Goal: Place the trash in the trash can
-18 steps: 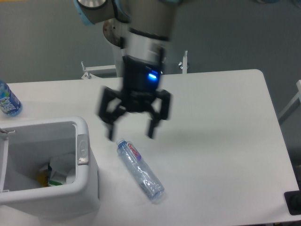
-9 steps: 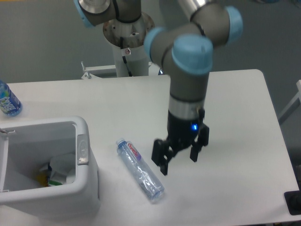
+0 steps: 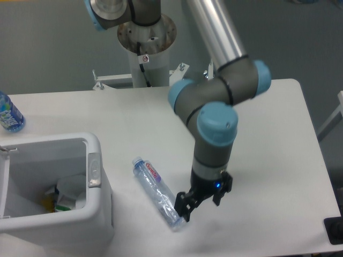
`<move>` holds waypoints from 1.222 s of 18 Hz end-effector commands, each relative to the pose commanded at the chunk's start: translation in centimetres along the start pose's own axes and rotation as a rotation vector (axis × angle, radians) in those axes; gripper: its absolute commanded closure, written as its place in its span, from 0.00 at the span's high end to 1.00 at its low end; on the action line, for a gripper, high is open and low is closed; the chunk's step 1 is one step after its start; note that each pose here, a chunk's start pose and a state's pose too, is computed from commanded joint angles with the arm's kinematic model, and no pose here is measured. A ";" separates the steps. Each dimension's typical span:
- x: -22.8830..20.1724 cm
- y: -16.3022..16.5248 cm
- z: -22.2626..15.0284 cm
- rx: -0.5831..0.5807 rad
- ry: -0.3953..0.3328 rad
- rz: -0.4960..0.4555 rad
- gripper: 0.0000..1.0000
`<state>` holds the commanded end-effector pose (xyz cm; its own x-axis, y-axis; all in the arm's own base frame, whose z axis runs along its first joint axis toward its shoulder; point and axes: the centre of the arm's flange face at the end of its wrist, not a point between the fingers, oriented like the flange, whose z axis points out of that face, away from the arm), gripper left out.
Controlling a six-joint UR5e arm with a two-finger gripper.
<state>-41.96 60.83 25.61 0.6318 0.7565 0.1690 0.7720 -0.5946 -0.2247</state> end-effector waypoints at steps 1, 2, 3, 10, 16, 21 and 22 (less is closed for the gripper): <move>0.2 0.2 1.0 -0.011 -0.016 0.006 1.00; 0.2 0.3 2.1 -0.026 -0.032 0.007 1.00; 0.5 0.6 3.0 -0.035 -0.049 0.013 1.00; 2.0 1.9 5.1 -0.066 -0.087 0.042 1.00; 2.0 2.8 6.0 -0.089 -0.093 0.045 1.00; 1.9 3.3 6.6 -0.097 -0.131 0.053 0.95; 2.0 3.4 6.6 -0.099 -0.131 0.054 0.91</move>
<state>-38.54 62.12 18.86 0.6634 0.7476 0.0312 0.7441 -0.6546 -0.1335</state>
